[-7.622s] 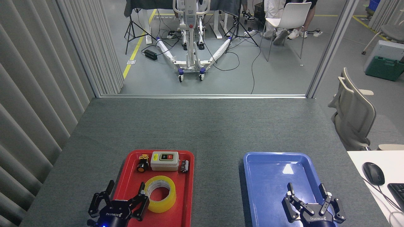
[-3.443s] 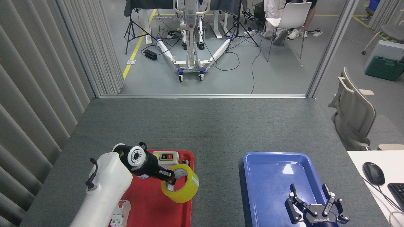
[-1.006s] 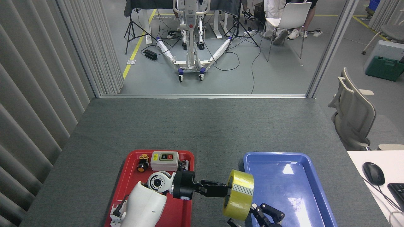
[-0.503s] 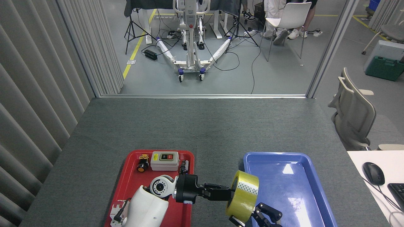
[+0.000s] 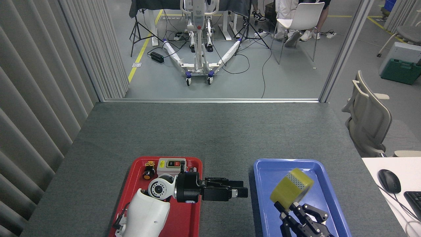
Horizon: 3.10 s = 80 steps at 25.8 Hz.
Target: Place and move tape with both arms
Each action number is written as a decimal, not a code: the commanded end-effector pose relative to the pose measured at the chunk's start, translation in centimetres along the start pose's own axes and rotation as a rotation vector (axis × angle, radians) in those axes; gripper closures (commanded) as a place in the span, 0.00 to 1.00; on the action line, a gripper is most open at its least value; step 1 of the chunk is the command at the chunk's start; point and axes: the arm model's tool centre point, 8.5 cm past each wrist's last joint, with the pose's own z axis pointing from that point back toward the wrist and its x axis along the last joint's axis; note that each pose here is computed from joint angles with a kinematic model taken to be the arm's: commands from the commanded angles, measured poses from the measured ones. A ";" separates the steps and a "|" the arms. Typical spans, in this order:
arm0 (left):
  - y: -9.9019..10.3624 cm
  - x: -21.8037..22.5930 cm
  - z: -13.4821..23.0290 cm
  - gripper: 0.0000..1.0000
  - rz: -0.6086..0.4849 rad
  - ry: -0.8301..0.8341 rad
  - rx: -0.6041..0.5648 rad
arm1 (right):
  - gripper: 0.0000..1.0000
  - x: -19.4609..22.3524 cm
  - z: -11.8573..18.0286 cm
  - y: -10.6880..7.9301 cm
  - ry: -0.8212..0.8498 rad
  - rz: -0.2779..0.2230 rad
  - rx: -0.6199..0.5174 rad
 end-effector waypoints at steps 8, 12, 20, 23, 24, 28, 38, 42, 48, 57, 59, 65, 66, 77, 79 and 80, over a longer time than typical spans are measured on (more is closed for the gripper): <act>0.3 -3.4 10.0 0.01 0.061 0.513 0.367 | 1.00 -5.3 -1.8 1.0 0.367 0.010 0.258; 0.0 -1.8 14.1 0.01 -0.217 0.730 0.587 | 1.00 -5.9 -4.6 0.9 0.413 -0.095 0.363; -4.3 -2.1 15.1 0.01 -0.574 1.245 0.566 | 1.00 -5.5 -6.8 2.1 0.450 -0.365 0.626; -4.7 -1.1 14.4 0.01 -0.747 1.343 0.651 | 0.98 -5.4 -7.3 2.0 0.414 -0.415 0.724; -4.7 -0.8 14.5 0.01 -0.764 1.355 0.671 | 0.98 -5.2 -7.3 2.1 0.402 -0.429 0.775; -5.0 -1.3 15.9 0.01 -0.737 1.410 0.673 | 1.00 -5.2 -7.4 2.1 0.407 -0.487 0.912; -5.6 -2.0 15.5 0.01 -0.644 1.389 0.662 | 1.00 -6.2 -9.5 1.2 0.453 -0.613 1.034; -5.9 -2.3 15.3 0.01 -0.625 1.392 0.660 | 1.00 -6.0 -9.3 1.2 0.469 -0.714 1.120; -5.6 -2.3 15.2 0.01 -0.600 1.380 0.681 | 1.00 -6.4 -9.2 1.7 0.569 -0.880 1.241; -5.9 -2.7 15.1 0.01 -0.505 1.350 0.733 | 1.00 -9.5 -9.6 3.0 0.650 -0.826 1.362; -5.4 -2.5 15.1 0.01 -0.515 1.343 0.740 | 1.00 -9.7 -10.0 3.3 0.655 -0.812 1.387; -5.3 -2.5 15.1 0.01 -0.515 1.344 0.743 | 1.00 -9.9 -10.4 3.7 0.659 -0.804 1.408; -5.3 -2.5 15.1 0.01 -0.516 1.341 0.741 | 1.00 -9.9 -10.6 3.6 0.657 -0.802 1.408; -5.4 -2.5 15.2 0.01 -0.517 1.346 0.743 | 0.60 -9.7 -11.2 4.3 0.676 -0.734 1.415; -5.2 -2.4 15.1 0.01 -0.525 1.338 0.744 | 0.34 -9.6 -11.3 4.4 0.674 -0.721 1.416; -5.2 -2.3 15.0 0.01 -0.530 1.335 0.750 | 0.17 -9.5 -11.2 4.5 0.673 -0.720 1.419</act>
